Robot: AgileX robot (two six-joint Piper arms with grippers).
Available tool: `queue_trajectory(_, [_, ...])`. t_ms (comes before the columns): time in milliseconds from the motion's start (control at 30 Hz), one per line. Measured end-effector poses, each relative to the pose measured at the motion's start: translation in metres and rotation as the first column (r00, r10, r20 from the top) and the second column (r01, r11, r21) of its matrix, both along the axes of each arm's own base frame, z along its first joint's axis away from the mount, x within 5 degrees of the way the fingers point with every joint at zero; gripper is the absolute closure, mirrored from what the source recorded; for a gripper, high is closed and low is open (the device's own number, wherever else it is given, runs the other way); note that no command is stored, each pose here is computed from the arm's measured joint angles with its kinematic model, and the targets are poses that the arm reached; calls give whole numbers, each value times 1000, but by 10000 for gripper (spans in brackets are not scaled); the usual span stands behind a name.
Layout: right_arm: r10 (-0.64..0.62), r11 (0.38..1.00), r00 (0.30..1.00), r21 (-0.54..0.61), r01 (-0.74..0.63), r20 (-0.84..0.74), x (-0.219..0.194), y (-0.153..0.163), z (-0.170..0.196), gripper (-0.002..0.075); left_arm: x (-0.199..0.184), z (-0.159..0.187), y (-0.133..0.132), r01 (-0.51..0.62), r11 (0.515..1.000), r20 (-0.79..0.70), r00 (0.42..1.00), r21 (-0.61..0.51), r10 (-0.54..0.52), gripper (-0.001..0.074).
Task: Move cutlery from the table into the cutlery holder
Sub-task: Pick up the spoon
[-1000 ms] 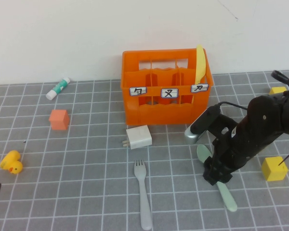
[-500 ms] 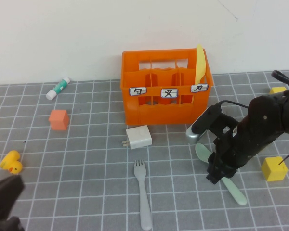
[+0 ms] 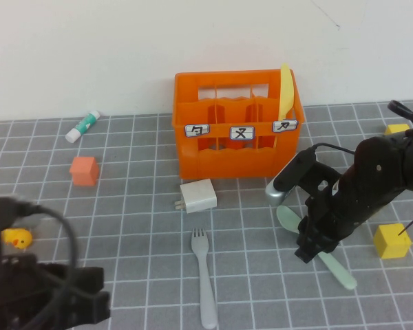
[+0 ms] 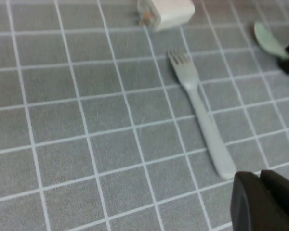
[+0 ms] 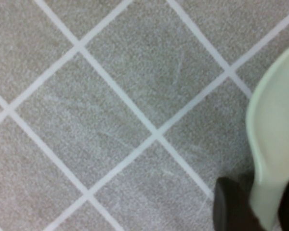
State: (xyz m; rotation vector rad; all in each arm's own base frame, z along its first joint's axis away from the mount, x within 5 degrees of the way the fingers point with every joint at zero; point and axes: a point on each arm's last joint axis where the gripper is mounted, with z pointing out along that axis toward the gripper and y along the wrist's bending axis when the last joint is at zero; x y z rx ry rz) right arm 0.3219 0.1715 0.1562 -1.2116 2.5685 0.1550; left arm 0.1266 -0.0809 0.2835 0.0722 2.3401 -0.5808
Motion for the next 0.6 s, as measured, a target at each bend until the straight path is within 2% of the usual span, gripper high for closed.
queue_trajectory(133, [-1,1000,1000,2,1,7,1,0,0,606,8,-5,-6,18,999,-39,999,27,-17,735])
queue_trajectory(367, [-11,1000,1000,10,11,9,0,0,2,607,9,-6,-5,35,997,-27,999,66,-33,735])
queue_trajectory(467, [-26,998,999,52,24,38,-2,1,20,607,9,-6,-4,38,996,-28,999,81,-36,735])
queue_trajectory(600, [-67,984,984,177,36,168,-10,0,71,607,9,-6,-4,38,996,-28,999,82,-36,735])
